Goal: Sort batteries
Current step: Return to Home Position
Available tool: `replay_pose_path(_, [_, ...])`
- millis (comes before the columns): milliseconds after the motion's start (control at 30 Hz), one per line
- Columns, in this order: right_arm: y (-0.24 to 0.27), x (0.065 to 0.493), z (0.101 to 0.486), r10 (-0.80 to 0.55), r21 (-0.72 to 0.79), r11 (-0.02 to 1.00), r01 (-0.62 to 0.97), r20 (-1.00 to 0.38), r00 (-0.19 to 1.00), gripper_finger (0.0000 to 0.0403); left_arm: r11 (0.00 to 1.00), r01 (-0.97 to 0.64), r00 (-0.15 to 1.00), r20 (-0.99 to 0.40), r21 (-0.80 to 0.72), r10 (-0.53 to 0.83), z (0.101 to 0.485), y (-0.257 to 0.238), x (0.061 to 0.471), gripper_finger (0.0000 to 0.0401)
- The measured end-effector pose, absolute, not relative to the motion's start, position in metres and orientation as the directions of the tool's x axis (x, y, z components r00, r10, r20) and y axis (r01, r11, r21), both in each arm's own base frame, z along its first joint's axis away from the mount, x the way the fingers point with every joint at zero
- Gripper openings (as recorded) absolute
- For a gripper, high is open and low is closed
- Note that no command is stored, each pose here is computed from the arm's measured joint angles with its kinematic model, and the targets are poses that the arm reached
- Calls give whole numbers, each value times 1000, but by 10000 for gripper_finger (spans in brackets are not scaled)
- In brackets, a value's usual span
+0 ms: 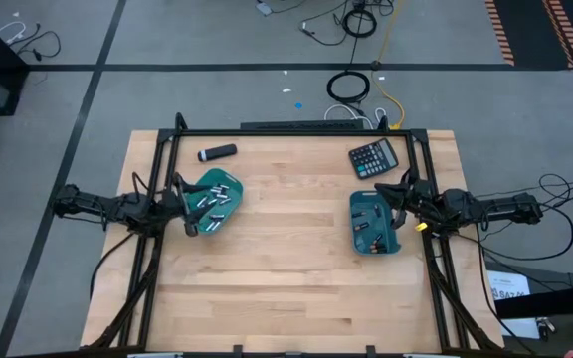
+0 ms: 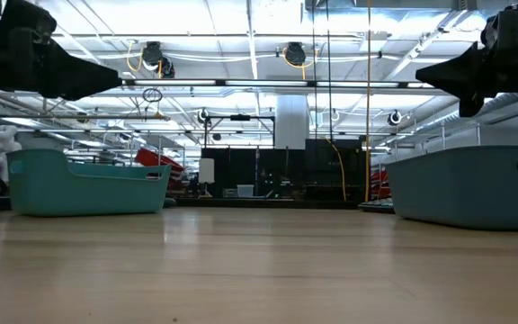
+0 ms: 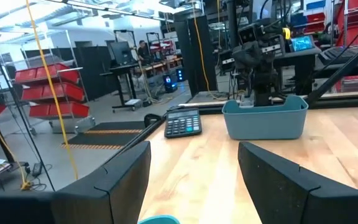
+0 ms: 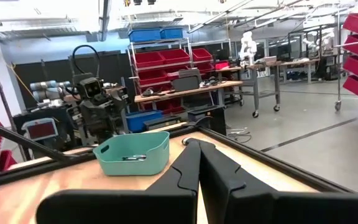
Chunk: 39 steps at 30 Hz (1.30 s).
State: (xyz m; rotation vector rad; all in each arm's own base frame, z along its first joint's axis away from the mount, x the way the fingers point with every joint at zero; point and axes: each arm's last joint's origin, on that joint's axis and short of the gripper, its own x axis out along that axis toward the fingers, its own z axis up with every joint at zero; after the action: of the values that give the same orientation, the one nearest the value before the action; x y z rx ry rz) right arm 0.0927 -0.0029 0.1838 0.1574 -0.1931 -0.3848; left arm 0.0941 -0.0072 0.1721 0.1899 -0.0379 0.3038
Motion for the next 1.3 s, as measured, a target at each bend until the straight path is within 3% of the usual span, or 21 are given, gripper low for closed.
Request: replay_pose_path(1300, [-3,93,184,-387,177,916,360,156,909,0,937,-300,954,64,178,293,172,-7,94,253])
